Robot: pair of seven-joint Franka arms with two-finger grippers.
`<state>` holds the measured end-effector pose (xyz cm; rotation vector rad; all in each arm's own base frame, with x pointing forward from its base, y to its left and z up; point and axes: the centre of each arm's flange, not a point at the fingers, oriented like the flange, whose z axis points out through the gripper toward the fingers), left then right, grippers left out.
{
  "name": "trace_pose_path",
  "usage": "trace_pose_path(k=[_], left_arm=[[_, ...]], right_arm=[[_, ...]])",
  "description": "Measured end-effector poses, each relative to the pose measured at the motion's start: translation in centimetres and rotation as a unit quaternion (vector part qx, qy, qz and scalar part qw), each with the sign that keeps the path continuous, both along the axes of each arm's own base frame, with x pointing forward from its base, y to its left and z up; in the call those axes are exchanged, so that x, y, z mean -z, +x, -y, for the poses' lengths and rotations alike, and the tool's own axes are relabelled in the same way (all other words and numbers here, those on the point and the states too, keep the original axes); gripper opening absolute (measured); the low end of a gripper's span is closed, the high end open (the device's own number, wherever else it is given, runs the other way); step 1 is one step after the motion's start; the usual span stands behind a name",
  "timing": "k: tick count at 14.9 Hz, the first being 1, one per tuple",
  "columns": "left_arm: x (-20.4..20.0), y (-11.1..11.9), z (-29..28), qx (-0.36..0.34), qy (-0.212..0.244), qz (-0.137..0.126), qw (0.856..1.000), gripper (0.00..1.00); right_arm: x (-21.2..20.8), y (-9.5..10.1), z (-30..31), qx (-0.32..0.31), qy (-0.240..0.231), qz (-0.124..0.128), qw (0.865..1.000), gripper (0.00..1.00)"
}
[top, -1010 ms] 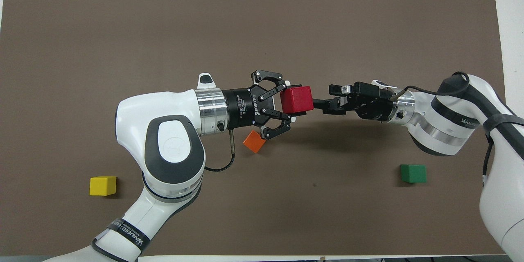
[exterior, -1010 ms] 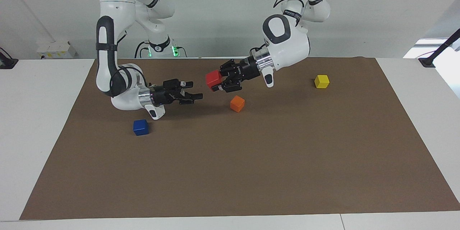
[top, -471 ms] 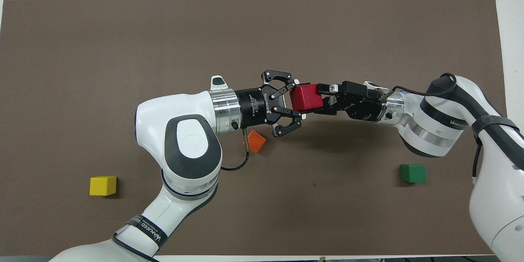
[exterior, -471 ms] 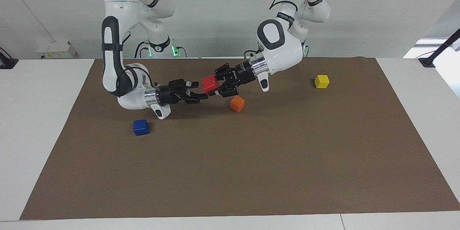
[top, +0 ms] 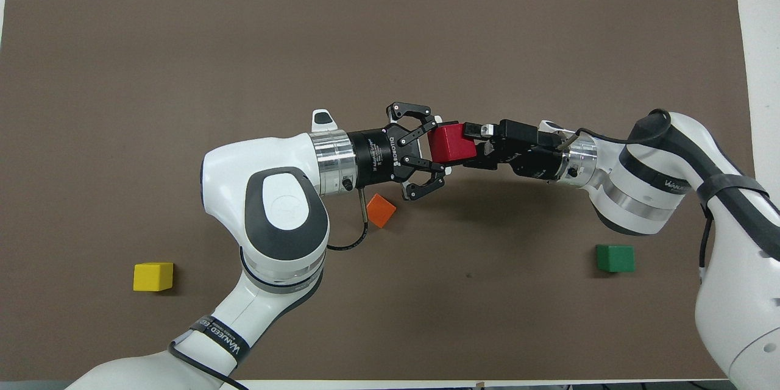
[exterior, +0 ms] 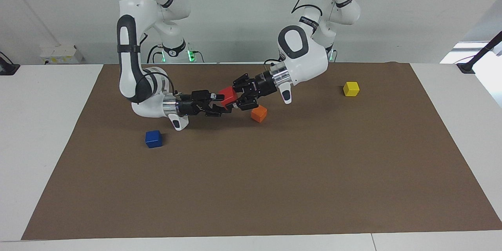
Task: Transfer red block to right arm and stack on blue block
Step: 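Close the right gripper on the red block beside the left gripper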
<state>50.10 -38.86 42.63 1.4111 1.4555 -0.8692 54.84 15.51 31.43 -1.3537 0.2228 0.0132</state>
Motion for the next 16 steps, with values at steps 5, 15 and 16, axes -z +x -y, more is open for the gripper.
trace_pose_path(k=[5, 15, 16], left_arm=[[-0.1, 0.1, 0.2, 0.003, -0.003, 0.000, 1.000, 0.55], [0.1, 0.1, 0.3, 0.006, -0.003, -0.002, 1.000, 0.55], [0.1, 0.1, 0.3, 0.006, -0.003, -0.002, 1.000, 0.55]], right_arm=[[-1.2, 0.1, 0.1, 0.001, 0.001, 0.011, 1.000, 1.00], [-2.4, 0.3, 2.9, 0.019, -0.026, 0.068, 0.997, 1.00], [-2.3, 0.3, 3.1, 0.020, -0.029, 0.070, 0.997, 1.00]])
